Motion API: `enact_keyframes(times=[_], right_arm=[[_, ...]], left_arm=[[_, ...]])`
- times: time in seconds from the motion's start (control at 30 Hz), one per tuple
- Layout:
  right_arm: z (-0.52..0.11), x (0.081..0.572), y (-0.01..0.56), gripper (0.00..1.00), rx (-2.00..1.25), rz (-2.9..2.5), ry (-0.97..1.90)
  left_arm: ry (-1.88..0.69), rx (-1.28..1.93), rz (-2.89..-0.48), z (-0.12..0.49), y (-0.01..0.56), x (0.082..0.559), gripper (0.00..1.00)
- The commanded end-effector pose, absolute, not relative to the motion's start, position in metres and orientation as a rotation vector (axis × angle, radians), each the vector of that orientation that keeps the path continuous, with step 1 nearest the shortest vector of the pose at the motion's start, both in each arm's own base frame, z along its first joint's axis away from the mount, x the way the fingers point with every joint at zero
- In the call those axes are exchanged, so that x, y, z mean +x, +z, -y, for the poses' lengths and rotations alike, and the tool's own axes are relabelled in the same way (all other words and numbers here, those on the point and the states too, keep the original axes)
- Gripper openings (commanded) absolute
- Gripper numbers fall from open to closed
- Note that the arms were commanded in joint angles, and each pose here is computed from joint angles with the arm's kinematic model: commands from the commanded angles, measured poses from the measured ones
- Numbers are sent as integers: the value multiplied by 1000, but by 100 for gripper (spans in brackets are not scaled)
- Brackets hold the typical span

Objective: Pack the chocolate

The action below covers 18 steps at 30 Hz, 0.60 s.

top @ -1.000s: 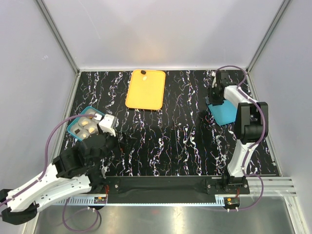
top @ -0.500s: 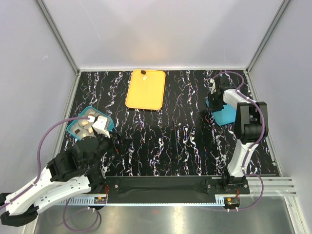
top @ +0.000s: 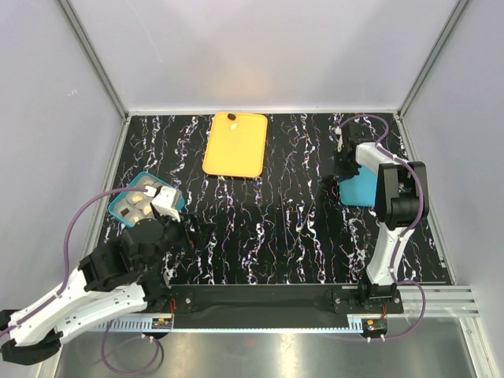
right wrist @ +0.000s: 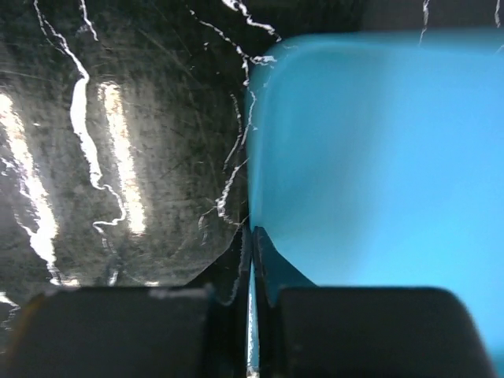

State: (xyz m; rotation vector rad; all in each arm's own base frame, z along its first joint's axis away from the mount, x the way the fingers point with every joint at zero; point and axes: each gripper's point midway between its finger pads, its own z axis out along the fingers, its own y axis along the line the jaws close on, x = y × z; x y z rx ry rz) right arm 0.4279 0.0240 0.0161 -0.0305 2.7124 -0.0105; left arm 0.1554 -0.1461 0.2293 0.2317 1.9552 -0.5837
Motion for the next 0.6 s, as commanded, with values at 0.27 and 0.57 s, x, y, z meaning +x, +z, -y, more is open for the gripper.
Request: enact_keyframes(times=[0.27, 0.57], right_arm=[[-66, 434, 152, 0, 53, -2582, 1], [-169, 381, 284, 0, -80, -2316, 480]], left_arm=[[-631, 165, -1948, 150, 275, 157, 99], [-747, 166, -1884, 158, 314, 151, 99]])
